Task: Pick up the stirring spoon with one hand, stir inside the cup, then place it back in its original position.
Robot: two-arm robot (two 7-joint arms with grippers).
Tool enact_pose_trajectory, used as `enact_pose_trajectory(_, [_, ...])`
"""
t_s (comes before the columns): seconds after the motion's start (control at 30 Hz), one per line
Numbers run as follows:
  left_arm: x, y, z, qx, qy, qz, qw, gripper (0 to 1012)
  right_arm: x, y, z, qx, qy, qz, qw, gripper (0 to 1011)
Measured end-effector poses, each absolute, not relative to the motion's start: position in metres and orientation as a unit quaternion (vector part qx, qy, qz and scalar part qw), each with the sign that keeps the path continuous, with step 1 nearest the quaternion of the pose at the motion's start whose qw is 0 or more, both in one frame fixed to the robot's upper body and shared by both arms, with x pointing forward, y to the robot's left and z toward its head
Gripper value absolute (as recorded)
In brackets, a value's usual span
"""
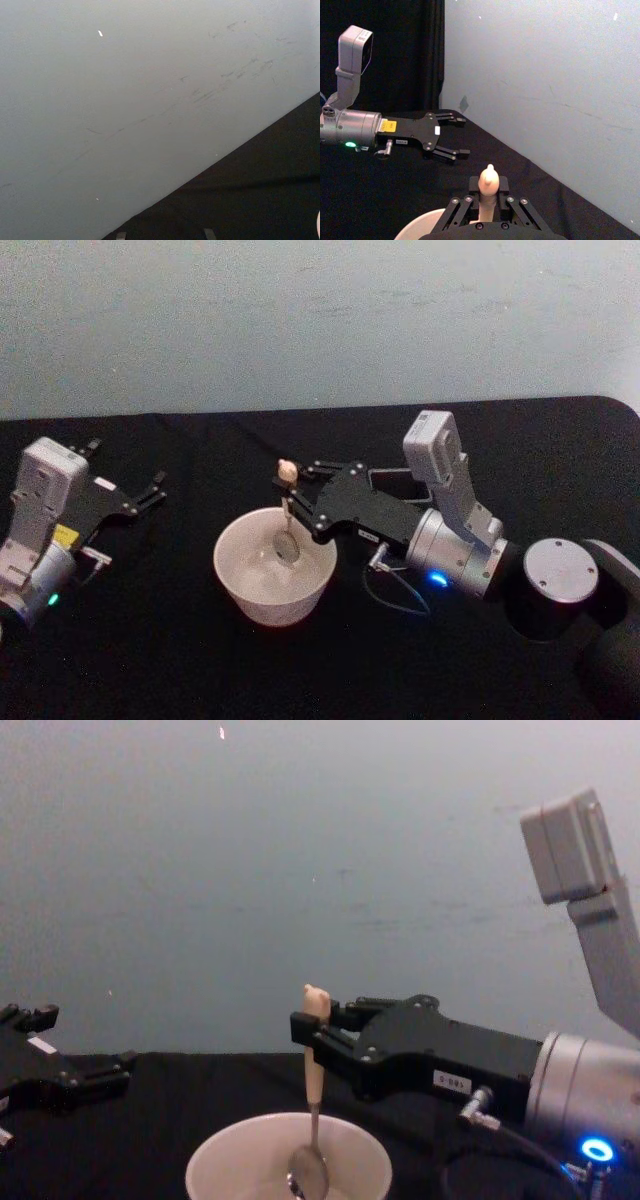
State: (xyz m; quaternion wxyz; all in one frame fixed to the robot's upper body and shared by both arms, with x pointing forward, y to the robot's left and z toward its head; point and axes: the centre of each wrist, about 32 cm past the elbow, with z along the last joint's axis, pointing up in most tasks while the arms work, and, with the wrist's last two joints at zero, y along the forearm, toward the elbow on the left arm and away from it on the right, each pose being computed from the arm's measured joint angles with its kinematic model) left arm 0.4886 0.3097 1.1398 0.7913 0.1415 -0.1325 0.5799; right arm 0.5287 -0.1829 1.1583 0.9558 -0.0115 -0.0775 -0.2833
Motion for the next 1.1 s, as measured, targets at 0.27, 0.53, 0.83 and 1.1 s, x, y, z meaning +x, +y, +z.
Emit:
enact_pose_trajectory(0.27, [0.489, 0.310, 1.140, 0.142, -0.132, 0.580, 0.791, 1001, 0.527, -0.179, 1.155, -0.012, -0.071, -0.279, 0.958, 211])
enact_pose_trajectory(0.53, [0.489, 0.310, 1.140, 0.141, -0.132, 0.580, 0.791, 1001, 0.526, -0.176, 1.154, -0.012, -0.066, -0.275, 0.959, 211])
enact_pose_trajectory(0.83, [0.489, 0.310, 1.140, 0.141, -0.132, 0.580, 0.791, 1001, 0.527, -0.176, 1.154, -0.014, -0.066, -0.282, 0.957, 211])
enact_pose_trajectory(1.1, [0.489, 0.310, 1.140, 0.141, -0.132, 0.580, 0.791, 1001, 0.522, -0.191, 1.158, -0.015, -0.065, -0.291, 0.954, 211])
